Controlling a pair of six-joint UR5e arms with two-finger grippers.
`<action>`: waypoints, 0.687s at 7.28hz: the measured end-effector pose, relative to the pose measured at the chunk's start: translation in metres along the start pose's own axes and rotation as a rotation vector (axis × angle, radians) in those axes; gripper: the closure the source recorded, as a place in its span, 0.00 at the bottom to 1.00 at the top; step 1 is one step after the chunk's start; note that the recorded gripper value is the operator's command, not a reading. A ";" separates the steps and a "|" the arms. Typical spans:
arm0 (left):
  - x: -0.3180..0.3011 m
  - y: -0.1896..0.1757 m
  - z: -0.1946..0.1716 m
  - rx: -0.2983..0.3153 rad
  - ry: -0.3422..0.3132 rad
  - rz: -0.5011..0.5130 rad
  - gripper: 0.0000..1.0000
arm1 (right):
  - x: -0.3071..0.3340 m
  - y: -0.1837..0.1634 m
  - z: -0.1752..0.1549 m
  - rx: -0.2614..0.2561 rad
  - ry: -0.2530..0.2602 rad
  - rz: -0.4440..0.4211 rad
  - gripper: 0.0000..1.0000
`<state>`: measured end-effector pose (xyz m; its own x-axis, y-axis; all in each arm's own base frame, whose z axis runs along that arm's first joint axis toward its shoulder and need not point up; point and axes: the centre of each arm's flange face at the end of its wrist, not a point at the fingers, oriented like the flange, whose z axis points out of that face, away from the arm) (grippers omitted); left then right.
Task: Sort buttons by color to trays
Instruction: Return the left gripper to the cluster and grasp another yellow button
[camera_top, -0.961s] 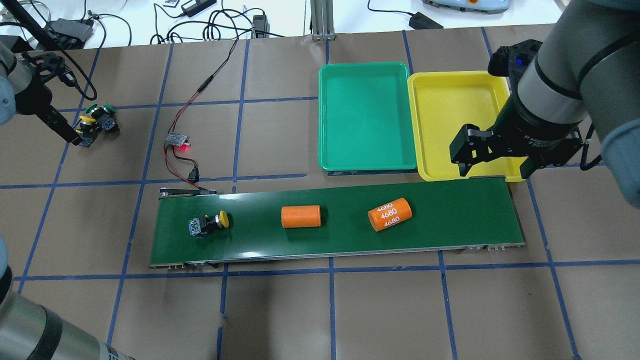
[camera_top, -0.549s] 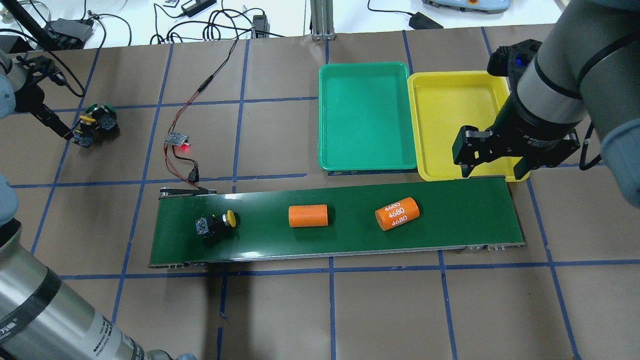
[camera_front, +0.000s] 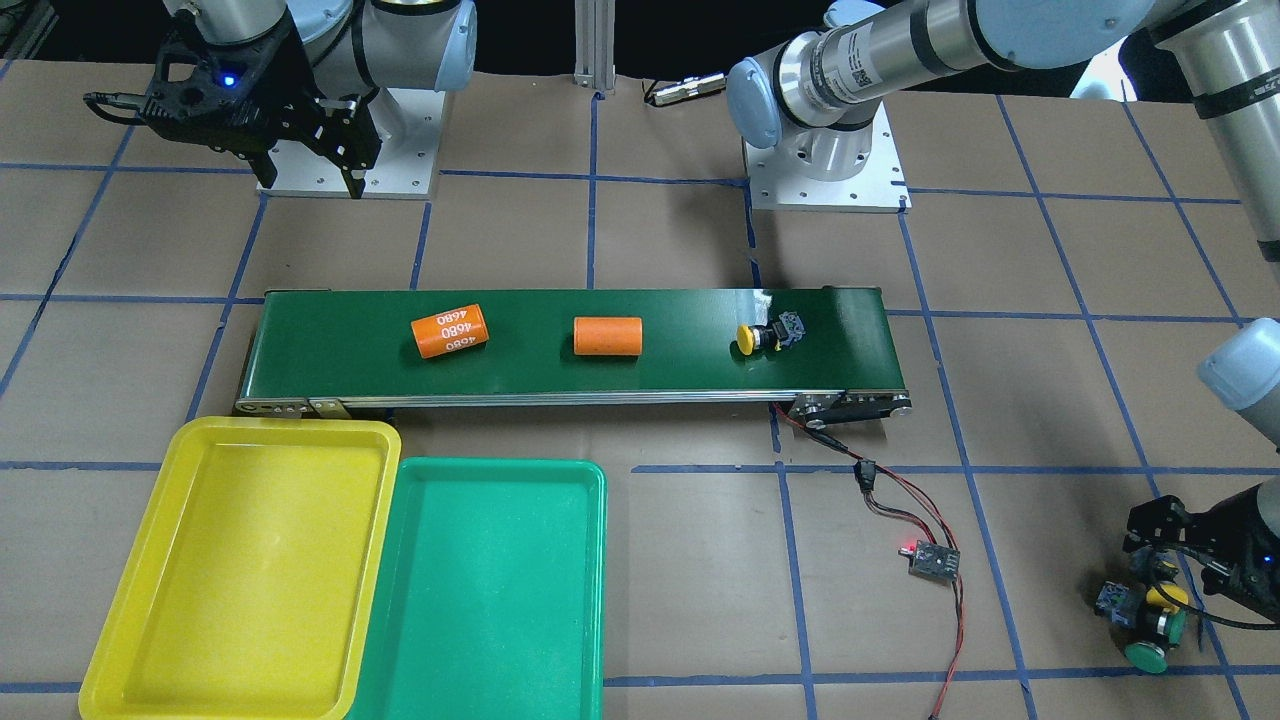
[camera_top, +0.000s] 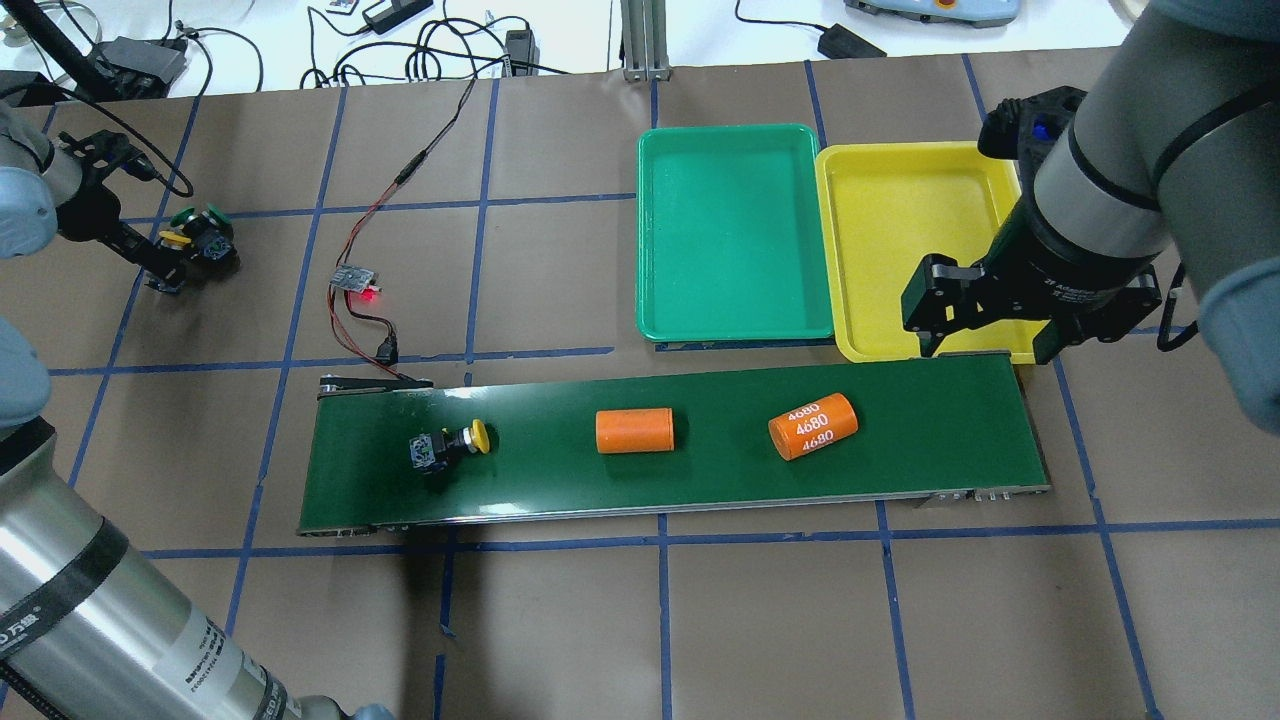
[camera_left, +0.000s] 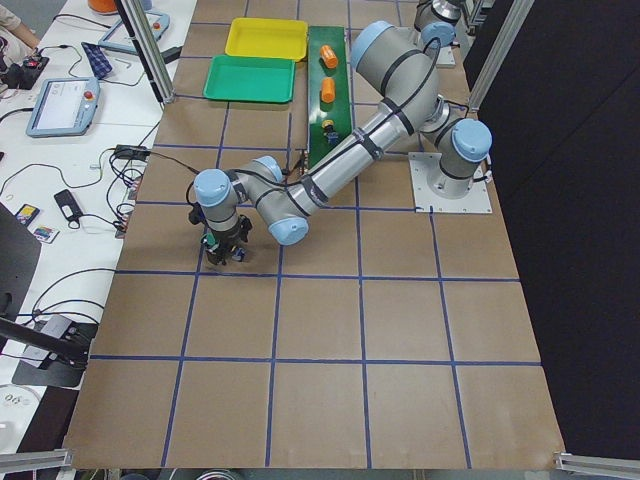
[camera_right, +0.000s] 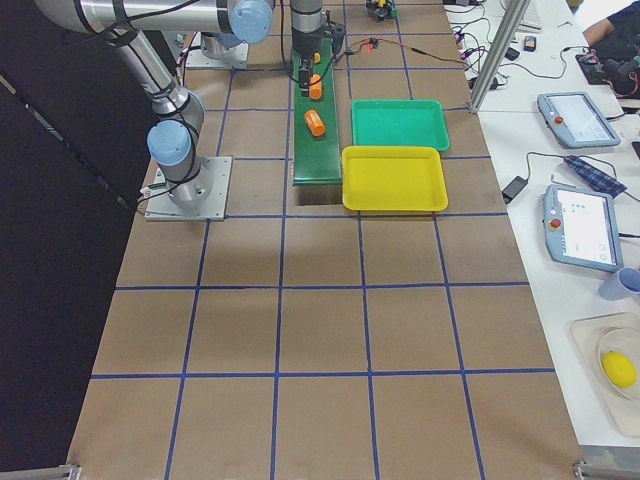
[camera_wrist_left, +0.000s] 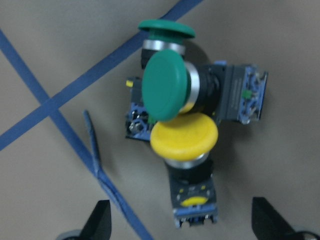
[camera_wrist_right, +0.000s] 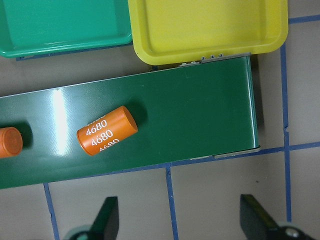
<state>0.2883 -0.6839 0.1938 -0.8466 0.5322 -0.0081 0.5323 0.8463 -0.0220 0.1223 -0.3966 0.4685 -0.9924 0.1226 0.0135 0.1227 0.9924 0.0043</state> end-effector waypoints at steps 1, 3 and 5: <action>0.001 -0.001 0.007 0.001 0.011 -0.007 0.91 | 0.000 0.000 0.001 0.000 0.000 0.002 0.00; 0.007 -0.003 0.006 0.002 0.018 -0.015 1.00 | 0.000 0.000 0.001 -0.001 0.001 0.003 0.00; 0.018 -0.006 -0.021 0.010 0.012 -0.034 1.00 | 0.000 0.001 0.002 -0.007 0.003 0.004 0.00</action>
<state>0.2697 -0.6792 0.2144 -0.8640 0.5034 0.0043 0.5030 0.8637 -0.0324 0.1221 -0.3956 0.4670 -0.9918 0.1268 0.0163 0.1270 0.9918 0.0109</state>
